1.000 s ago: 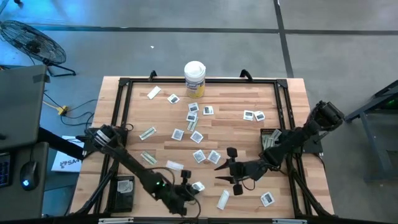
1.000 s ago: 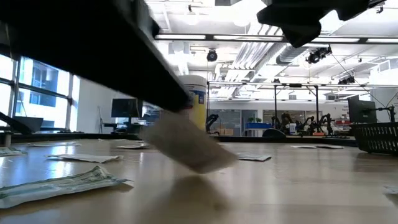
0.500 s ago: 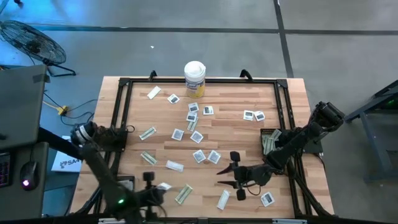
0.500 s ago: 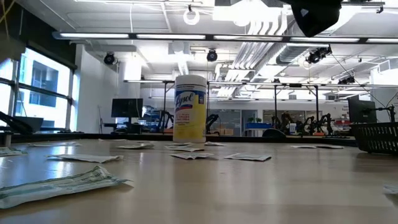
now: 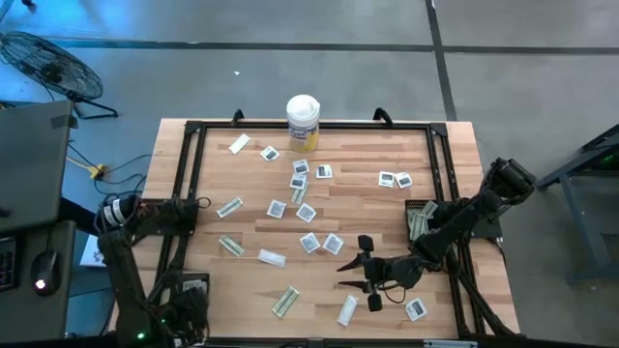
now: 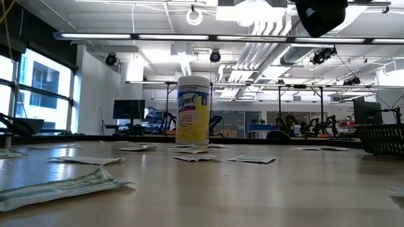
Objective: Pick & Place First Aid Supplies
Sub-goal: Put the white towelette sachet into the left black bin, then put the white towelette into the left black bin
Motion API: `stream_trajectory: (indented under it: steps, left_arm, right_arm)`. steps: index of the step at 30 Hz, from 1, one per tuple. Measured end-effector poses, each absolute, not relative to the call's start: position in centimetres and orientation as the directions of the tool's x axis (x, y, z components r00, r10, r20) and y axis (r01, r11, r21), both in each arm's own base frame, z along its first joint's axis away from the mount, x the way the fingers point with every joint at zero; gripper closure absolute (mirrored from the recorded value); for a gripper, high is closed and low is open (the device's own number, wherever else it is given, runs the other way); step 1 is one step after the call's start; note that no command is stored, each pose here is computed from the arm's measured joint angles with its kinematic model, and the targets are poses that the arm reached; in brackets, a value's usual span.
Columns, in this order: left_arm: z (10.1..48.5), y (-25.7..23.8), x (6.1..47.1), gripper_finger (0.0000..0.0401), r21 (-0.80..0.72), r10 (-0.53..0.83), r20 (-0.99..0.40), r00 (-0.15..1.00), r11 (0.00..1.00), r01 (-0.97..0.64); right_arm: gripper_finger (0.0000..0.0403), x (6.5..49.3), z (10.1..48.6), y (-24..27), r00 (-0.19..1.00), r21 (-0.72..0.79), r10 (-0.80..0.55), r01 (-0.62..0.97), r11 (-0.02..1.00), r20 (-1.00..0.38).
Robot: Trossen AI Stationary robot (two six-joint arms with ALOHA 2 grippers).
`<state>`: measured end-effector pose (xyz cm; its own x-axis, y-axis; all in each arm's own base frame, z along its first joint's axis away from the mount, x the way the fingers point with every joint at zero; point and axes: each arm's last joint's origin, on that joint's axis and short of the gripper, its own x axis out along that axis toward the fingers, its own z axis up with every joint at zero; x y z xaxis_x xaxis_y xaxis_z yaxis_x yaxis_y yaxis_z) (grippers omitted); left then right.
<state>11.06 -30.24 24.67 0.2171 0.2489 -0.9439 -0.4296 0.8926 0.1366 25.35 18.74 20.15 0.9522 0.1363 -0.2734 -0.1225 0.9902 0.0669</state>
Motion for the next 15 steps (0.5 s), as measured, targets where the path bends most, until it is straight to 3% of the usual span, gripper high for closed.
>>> stream_trajectory:
  steps: [4, 9, 15]
  left_arm:
    - [22.8, -30.0, 10.0, 0.0401, 0.156, 0.274, -0.943, 0.190, 0.867, -0.474]
    - [19.9, -28.9, 10.1, 0.0399, 0.216, 0.286, -0.956, 0.067, 0.839, -0.499]
    - [19.0, -28.2, 10.7, 0.0353, 0.250, 0.295, -0.955, 0.017, 0.838, -0.485]
  right_arm:
    - [0.0265, 25.4, 20.2, 18.7, 0.953, 0.068, 0.137, -0.123, 0.990, -0.272]
    - [0.0265, 25.4, 20.2, 18.7, 0.953, 0.077, 0.137, -0.120, 0.990, -0.272]
    - [0.0265, 25.4, 20.2, 18.7, 0.953, 0.083, 0.137, -0.119, 0.989, -0.270]
